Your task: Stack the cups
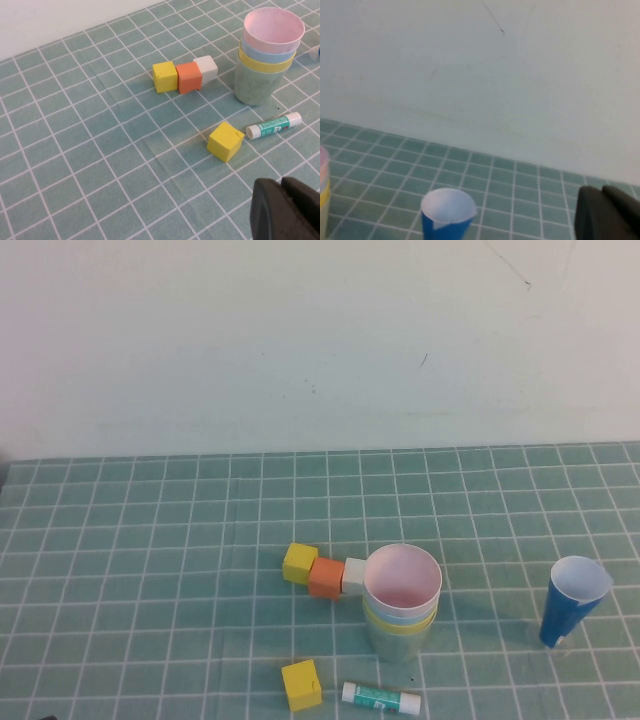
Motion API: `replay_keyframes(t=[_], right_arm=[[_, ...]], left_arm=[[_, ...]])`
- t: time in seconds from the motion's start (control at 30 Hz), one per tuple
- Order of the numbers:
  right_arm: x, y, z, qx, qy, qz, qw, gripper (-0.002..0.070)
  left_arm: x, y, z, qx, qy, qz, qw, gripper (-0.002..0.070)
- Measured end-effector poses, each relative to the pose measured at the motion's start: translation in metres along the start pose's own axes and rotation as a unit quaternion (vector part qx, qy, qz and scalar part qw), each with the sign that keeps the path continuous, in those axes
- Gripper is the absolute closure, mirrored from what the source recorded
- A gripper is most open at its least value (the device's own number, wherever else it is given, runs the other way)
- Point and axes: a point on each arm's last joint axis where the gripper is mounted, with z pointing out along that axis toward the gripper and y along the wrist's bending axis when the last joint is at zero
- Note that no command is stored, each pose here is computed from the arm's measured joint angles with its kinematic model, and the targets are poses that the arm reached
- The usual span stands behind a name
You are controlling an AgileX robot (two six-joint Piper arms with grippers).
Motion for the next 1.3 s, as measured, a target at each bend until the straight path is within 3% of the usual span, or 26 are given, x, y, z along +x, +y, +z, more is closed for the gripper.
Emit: replay_keyframes(t=[0.27, 0.57, 0.9, 1.3], right_arm=[[0.018, -0.01, -0.012, 0.118, 0.045, 0.026, 0.992, 0.0679], [0.036, -0.013, -0.019, 0.157, 0.133, 0.071, 0.976, 0.0679], [0.036, -0.01, -0.018, 0.122, 0.128, 0.068, 0.982, 0.0679], [0.036, -0.012, -0.018, 0.126, 0.133, 0.039, 0.982, 0.0679]], left_arm=[[0.0, 0.0, 0.0, 0.0, 0.0, 0.0, 1.0, 0.0677], [0.0, 0.0, 0.0, 0.0, 0.0, 0.0, 1.0, 0.0677], [0.0, 0.0, 0.0, 0.0, 0.0, 0.0, 1.0, 0.0677], [0.0, 0.0, 0.0, 0.0, 0.0, 0.0, 1.0, 0.0677]])
